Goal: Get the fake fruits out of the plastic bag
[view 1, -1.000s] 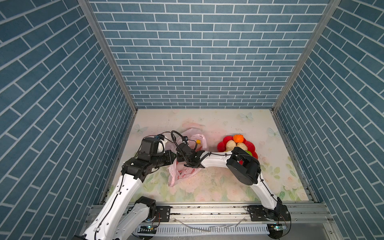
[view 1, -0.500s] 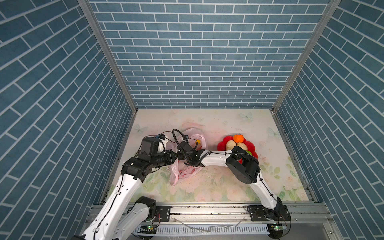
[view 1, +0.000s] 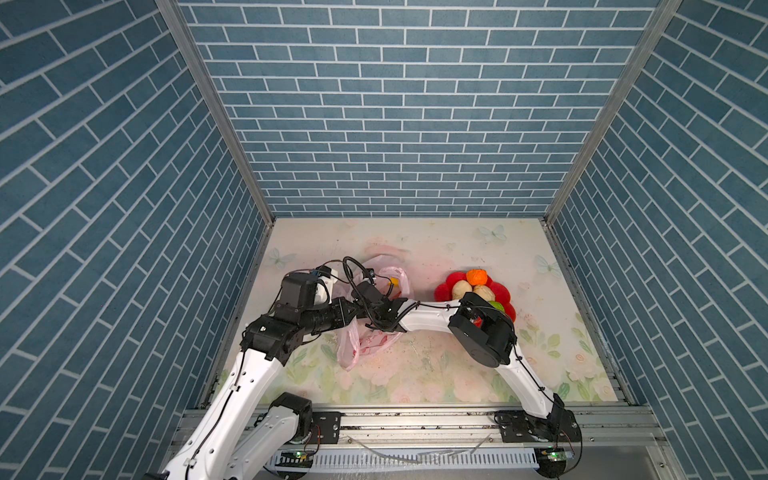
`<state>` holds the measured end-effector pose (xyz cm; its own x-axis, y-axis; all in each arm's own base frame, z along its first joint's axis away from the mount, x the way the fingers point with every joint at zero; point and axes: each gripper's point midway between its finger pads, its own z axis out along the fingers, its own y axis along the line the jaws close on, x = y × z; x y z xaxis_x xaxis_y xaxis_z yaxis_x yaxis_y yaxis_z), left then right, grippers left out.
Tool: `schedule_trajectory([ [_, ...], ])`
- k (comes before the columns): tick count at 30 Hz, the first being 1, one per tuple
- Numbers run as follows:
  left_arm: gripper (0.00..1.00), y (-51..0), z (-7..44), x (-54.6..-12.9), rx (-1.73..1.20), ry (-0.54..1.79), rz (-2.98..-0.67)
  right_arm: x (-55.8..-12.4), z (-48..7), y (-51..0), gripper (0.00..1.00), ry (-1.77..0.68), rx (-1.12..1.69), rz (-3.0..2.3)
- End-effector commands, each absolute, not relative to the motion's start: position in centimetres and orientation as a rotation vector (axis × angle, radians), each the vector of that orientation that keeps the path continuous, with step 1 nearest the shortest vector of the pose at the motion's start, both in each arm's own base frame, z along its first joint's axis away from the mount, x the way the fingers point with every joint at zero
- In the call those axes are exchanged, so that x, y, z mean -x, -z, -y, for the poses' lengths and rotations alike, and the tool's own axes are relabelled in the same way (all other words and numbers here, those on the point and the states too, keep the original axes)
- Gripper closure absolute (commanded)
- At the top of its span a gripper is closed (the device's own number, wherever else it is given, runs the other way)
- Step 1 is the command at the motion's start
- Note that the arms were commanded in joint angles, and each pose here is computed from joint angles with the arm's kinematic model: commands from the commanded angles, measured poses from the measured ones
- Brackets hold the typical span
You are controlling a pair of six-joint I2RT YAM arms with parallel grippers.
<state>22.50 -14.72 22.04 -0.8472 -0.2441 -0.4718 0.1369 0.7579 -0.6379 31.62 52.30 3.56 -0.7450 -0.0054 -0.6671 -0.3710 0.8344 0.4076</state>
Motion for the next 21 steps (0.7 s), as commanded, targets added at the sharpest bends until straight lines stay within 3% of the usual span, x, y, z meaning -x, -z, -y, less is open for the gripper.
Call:
schedule_trajectory([
  [1,0.83,-23.8,15.2,-22.6,0.048,0.968,-2.354,-32.2,-52.4,-3.4,0.68,-0.696,0.219,-2.340],
  [11,0.83,-24.0,15.0,-22.4,0.048,0.962,-2.349,-32.6,-52.1,-2.4,0.73,-0.673,0.198,-2.361],
  [21,0.83,-23.3,13.7,-21.4,0.052,0.866,-2.384,-32.7,-51.5,-1.9,0.88,-0.671,0.182,-2.370],
])
